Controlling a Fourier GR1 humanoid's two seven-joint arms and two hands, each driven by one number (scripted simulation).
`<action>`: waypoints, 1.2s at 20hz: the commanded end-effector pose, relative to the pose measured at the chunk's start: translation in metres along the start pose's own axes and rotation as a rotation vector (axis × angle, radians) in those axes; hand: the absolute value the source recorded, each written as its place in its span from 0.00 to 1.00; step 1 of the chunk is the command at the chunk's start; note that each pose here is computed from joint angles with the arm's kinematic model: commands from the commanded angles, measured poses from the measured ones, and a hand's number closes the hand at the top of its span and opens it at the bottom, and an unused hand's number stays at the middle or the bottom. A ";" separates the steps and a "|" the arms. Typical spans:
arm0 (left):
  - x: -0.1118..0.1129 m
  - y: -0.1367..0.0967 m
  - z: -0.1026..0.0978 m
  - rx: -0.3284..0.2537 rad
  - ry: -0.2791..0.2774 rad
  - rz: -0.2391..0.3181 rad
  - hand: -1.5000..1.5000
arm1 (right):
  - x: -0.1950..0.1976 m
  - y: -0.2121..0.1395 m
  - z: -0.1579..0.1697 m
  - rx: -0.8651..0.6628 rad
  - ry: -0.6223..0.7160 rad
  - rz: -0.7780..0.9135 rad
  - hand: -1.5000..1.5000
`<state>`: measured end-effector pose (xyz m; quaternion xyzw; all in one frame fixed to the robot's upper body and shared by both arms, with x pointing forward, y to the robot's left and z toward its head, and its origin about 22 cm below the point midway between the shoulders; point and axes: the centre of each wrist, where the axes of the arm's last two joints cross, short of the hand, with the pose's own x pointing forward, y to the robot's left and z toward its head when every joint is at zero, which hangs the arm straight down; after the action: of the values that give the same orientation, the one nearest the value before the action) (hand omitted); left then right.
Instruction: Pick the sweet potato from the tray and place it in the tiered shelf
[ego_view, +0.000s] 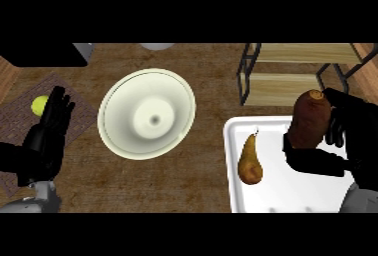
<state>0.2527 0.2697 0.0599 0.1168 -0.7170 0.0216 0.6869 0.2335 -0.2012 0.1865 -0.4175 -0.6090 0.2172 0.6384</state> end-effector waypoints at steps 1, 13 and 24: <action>-0.001 0.009 -0.016 -0.017 0.014 0.012 0.50 | 0.006 -0.040 0.007 -0.086 0.034 0.006 1.00; -0.009 0.008 -0.009 -0.010 0.007 0.014 0.50 | -0.038 -0.032 -0.083 -0.172 0.087 -0.035 1.00; -0.015 0.001 0.007 -0.027 -0.002 0.009 0.50 | -0.067 -0.002 -0.147 -0.246 0.052 -0.102 1.00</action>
<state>0.2550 0.2682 0.0503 0.1086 -0.7185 0.0137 0.6868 0.3502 -0.2825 0.1762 -0.4657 -0.6259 0.1066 0.6165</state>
